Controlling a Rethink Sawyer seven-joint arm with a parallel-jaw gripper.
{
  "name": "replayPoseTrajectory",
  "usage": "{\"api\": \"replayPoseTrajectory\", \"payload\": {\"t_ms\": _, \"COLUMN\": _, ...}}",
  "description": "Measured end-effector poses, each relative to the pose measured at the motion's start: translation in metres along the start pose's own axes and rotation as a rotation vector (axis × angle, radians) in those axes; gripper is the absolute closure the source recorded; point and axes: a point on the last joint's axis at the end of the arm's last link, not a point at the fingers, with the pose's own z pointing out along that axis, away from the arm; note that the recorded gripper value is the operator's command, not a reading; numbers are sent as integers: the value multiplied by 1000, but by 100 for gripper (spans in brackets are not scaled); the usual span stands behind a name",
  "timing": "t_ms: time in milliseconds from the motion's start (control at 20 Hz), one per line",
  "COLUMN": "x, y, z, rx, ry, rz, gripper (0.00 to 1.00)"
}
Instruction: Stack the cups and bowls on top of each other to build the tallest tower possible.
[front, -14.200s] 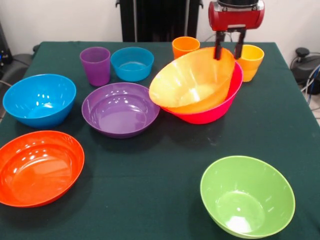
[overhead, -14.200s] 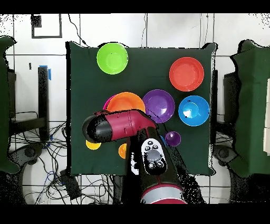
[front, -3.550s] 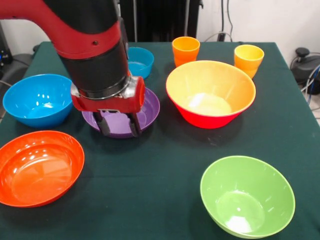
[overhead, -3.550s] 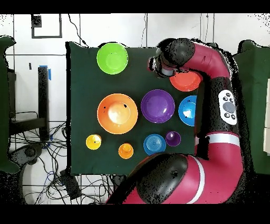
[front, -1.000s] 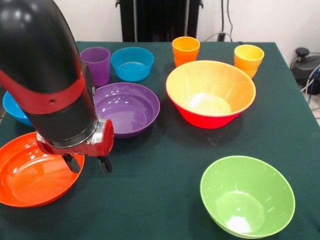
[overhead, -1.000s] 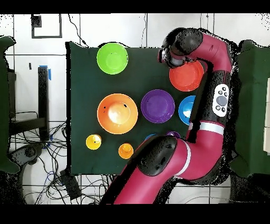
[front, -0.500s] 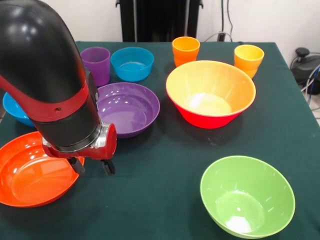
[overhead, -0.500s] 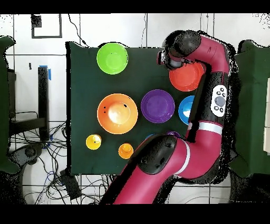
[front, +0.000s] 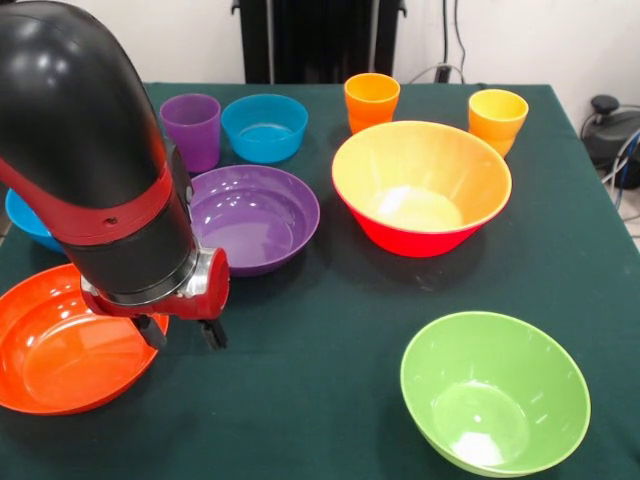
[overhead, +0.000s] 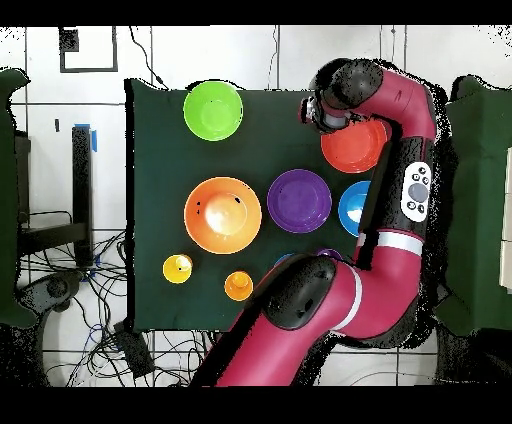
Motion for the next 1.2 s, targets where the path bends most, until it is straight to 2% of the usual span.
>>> {"api": "replayPoseTrajectory", "payload": {"t_ms": 600, "x": 3, "y": -6, "z": -17, "rx": -4, "ry": 36, "rz": 7, "gripper": 0}}
{"api": "replayPoseTrajectory", "payload": {"t_ms": 1200, "x": 1, "y": -33, "z": -40, "rx": 0, "ry": 11, "rz": 5, "gripper": 0}}
